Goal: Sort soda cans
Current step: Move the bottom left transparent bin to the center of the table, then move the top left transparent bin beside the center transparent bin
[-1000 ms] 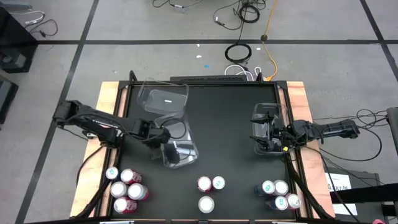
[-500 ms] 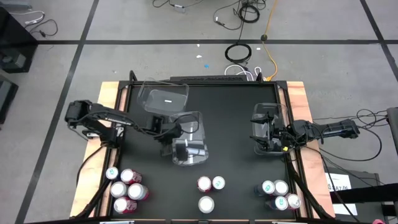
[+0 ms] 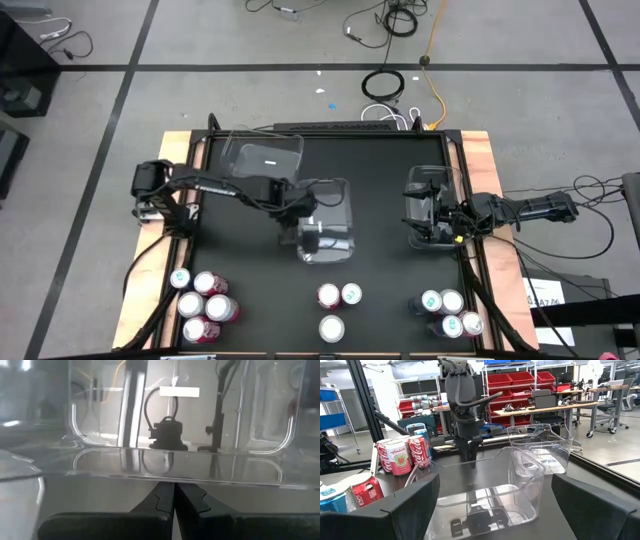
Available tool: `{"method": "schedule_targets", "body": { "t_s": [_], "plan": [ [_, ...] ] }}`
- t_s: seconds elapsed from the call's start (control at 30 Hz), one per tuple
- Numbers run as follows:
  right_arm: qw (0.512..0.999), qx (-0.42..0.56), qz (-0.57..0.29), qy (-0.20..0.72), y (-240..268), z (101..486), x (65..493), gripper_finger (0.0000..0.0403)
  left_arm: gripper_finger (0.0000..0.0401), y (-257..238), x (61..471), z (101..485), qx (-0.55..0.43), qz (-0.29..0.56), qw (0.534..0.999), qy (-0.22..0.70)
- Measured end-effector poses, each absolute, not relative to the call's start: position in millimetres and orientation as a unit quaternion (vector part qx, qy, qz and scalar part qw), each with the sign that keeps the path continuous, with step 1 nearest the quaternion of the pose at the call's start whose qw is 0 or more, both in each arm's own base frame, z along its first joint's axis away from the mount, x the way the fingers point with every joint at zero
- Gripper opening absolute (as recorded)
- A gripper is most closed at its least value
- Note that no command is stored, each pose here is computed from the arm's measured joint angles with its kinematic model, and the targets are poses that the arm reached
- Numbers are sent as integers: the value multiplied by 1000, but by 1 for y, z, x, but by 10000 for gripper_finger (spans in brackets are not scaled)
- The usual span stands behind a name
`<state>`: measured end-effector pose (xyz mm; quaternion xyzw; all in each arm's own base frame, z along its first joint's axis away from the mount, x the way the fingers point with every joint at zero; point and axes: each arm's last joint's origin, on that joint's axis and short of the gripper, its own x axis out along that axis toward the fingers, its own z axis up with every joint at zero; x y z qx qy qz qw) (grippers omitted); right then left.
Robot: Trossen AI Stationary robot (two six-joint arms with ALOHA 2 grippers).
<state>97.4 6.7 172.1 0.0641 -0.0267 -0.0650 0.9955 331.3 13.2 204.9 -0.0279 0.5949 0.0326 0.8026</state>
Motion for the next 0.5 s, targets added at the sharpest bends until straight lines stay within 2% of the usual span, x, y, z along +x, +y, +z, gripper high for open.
{"method": "schedule_targets", "body": {
  "t_s": [0.27, 0.5],
  "plan": [
    [995, 64, -65, -27, 7, 172, 97, 377, 13, 22, 339, 217, -31, 46, 812, 581],
    [995, 64, -65, -27, 7, 172, 97, 377, 13, 29, 324, 230, -18, 74, 764, 641]
  ]
}}
